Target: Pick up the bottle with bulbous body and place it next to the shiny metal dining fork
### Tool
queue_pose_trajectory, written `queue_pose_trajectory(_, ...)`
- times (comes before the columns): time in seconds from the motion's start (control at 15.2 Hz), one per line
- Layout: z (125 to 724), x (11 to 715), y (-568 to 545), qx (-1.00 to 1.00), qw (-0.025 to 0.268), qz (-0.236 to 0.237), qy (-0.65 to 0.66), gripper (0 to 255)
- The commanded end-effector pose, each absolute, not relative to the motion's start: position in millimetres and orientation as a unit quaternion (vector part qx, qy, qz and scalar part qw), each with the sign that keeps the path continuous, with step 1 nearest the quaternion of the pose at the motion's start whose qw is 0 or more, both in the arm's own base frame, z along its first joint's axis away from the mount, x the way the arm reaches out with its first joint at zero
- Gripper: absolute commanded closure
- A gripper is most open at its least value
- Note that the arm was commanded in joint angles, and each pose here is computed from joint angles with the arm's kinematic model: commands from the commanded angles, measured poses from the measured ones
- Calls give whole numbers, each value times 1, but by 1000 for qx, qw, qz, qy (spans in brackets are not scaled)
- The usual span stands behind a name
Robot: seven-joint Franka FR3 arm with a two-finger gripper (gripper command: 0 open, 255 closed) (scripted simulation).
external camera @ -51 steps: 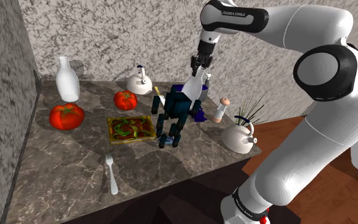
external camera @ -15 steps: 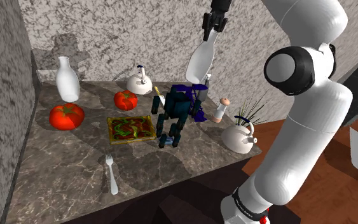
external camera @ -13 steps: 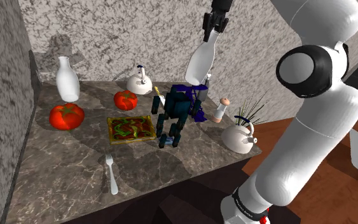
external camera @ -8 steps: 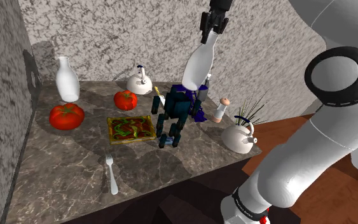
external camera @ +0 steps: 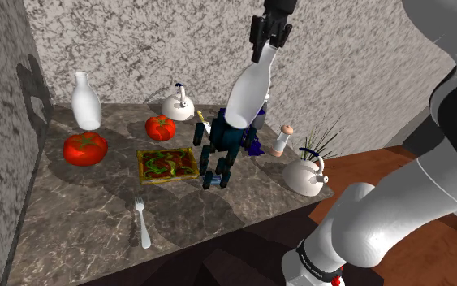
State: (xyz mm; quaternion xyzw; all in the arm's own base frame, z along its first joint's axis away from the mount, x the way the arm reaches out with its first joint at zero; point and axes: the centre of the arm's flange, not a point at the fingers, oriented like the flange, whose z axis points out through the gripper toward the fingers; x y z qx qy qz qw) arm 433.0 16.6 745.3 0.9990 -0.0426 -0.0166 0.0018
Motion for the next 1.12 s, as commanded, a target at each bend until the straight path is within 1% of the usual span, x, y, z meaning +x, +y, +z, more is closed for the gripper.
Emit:
queue_pose_trajectory(0.0,746,418,41,999,2,-16,-43,255)
queue_pose_trajectory(0.53,747,363,137,999,2,-16,-43,255)
queue_pose_trajectory(1.06,705,363,137,999,2,-16,-43,255)
